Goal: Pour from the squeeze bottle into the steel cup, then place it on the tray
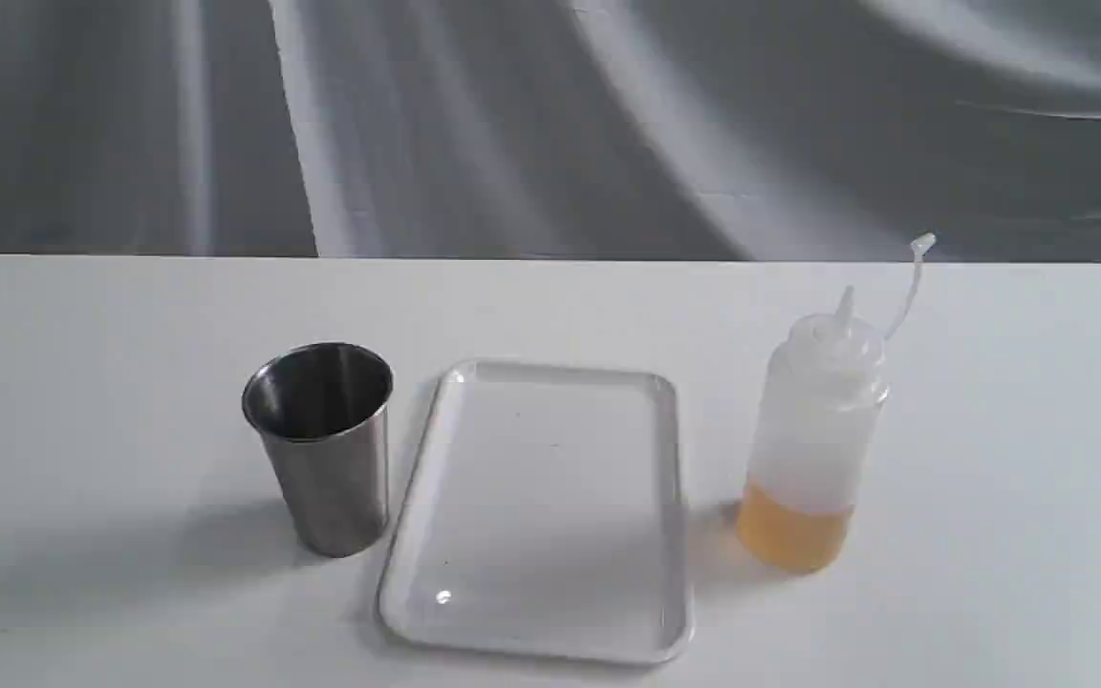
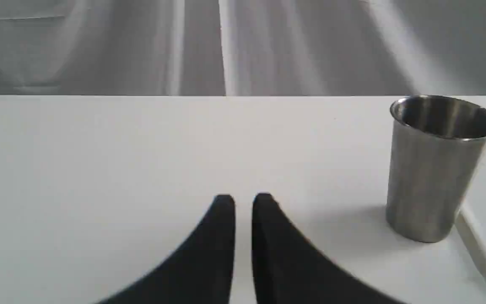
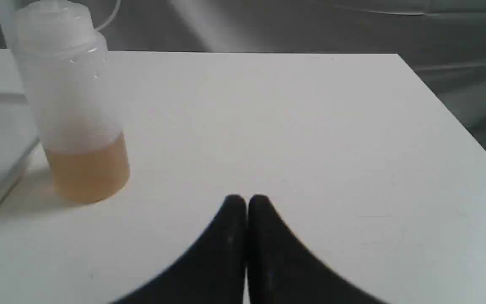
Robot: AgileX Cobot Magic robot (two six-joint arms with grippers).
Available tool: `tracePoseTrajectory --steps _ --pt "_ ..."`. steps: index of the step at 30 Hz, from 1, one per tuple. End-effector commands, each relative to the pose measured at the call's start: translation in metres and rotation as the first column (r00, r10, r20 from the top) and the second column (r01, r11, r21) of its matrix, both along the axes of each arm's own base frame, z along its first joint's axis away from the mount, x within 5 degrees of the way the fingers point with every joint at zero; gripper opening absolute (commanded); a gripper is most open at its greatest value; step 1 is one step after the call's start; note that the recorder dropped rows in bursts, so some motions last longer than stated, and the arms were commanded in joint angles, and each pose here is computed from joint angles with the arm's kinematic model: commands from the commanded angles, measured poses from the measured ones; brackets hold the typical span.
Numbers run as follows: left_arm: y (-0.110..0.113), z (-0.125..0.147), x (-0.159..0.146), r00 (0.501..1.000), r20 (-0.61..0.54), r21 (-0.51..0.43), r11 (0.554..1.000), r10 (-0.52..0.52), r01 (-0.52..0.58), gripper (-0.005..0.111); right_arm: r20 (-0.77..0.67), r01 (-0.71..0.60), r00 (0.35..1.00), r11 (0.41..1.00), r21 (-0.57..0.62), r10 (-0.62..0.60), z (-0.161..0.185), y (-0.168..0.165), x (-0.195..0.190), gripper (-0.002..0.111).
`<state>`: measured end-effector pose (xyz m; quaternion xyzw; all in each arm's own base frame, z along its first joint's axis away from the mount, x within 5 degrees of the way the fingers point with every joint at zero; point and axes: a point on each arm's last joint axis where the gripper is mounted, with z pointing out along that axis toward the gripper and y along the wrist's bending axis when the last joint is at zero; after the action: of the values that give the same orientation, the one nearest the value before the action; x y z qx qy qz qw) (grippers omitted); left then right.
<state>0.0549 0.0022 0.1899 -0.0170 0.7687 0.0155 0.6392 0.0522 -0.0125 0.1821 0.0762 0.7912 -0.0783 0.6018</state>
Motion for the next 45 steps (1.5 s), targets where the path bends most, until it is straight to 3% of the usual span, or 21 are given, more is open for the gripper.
tracePoseTrajectory --steps 1,32,38,41,45 --pt "0.0 -0.001 0.0 1.0 0.005 -0.004 1.0 -0.001 0.001 0.008 0.012 -0.002 1.0 1.0 -0.003 0.002 0.0 0.0 0.0 0.0" --pt "0.0 -0.001 0.0 1.0 0.005 -0.002 1.0 -0.002 0.002 0.008 0.012 -0.002 1.0 1.0 -0.003 0.002 0.0 0.0 0.0 0.0" --pt "0.0 -0.001 0.0 1.0 0.005 -0.002 1.0 -0.002 0.002 0.008 0.143 -0.007 0.99 1.0 -0.014 0.009 0.012 0.0 0.002 0.0" --pt "0.0 -0.001 0.0 1.0 0.005 -0.004 1.0 -0.001 0.001 0.008 0.284 -0.017 0.959 0.997 0.078 -0.006 0.023 0.002 0.003 0.0" --pt "0.0 -0.001 0.0 1.0 0.005 -0.004 1.0 -0.001 0.001 0.008 0.433 -0.055 0.894 0.932 0.359 -0.114 0.033 0.0 0.002 0.0"
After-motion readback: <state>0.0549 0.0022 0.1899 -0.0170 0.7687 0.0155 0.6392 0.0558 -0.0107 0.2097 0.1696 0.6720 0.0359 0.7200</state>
